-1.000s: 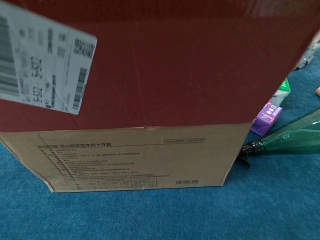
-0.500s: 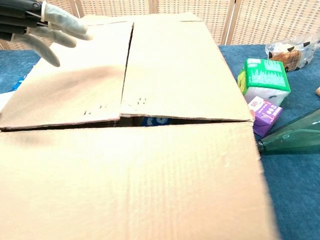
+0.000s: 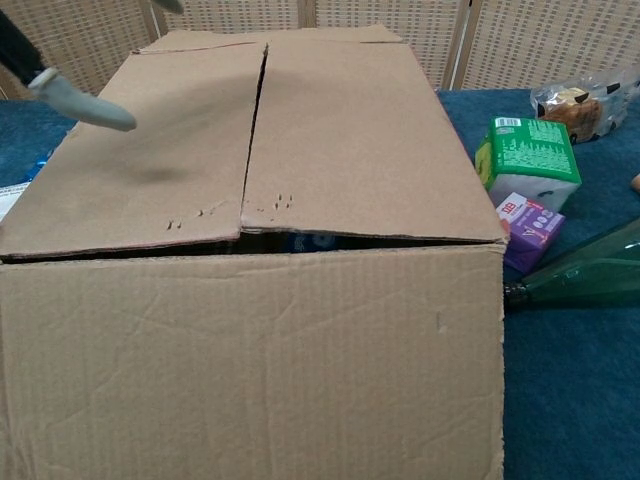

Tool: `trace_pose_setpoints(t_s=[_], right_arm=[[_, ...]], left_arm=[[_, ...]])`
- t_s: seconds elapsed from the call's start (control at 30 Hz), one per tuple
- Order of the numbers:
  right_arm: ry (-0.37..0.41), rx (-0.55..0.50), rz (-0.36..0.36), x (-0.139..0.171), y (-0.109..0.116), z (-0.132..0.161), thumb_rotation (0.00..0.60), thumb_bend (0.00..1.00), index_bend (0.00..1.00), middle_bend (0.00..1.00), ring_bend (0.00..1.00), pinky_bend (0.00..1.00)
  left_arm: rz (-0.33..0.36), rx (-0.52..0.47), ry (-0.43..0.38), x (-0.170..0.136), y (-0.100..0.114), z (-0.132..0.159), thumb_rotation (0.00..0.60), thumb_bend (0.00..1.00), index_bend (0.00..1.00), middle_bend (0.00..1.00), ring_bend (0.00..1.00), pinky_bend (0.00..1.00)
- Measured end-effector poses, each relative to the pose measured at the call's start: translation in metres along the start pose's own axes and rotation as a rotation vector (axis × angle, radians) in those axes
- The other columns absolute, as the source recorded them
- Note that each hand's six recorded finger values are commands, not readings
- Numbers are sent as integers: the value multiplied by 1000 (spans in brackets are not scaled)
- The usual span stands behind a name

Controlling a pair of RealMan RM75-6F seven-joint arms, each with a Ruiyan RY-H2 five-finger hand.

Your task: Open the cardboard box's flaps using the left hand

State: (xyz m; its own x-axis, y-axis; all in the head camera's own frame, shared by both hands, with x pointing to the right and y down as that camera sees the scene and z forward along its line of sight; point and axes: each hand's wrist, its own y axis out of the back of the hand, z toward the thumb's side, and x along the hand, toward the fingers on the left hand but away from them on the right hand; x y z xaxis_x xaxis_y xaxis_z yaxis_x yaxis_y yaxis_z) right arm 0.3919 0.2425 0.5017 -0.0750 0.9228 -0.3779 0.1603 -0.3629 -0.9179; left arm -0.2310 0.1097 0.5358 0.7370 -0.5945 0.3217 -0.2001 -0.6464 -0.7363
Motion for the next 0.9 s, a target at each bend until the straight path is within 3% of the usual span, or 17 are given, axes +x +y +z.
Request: trace_pose_setpoints(t_s=[0.2,0.9], right_arm=[[1,-5,6,0,0,0,600,0,0,0,0,0],[-14,-41,3,-2,7,-7,600,0,0,0,0,0]], left_arm=[[43,50,-1,29,-8,2,600,0,0,0,0,131],[4,254,-14,79,-36,8,600,0,0,0,0,136]])
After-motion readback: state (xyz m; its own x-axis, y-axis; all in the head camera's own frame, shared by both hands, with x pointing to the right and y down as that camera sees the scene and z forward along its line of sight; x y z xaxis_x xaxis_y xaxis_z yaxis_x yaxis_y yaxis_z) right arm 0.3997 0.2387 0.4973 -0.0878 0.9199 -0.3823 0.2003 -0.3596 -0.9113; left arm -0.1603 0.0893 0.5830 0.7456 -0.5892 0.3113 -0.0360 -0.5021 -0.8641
